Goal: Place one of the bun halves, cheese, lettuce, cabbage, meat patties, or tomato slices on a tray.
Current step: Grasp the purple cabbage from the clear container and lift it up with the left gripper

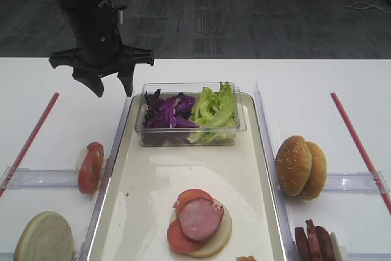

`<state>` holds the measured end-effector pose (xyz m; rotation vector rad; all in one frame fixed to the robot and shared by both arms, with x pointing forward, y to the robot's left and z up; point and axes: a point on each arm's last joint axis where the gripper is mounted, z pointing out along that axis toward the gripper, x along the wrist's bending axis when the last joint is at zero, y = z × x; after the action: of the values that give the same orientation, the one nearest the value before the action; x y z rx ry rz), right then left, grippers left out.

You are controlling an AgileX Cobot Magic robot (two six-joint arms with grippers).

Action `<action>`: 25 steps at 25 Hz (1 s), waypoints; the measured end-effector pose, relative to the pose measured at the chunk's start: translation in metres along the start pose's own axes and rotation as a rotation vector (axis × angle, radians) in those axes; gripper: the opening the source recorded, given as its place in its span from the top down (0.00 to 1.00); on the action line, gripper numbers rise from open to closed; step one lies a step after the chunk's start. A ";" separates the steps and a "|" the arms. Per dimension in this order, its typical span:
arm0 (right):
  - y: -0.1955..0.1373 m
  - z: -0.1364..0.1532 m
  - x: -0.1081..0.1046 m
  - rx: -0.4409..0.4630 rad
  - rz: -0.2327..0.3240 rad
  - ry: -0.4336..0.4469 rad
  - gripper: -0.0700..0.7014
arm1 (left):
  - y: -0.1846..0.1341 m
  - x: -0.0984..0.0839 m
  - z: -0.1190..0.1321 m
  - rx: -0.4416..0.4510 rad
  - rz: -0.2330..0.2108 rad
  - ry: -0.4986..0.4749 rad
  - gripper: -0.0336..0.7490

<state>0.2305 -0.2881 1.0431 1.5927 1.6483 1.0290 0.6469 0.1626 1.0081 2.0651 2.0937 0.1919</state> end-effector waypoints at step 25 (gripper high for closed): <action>0.000 0.000 0.000 0.000 0.000 0.000 0.55 | 0.005 -0.083 0.027 0.015 0.099 -0.060 0.42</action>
<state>0.2305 -0.2881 1.0431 1.5927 1.6483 1.0290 0.6590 0.0790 0.9872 2.1572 1.9665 0.1275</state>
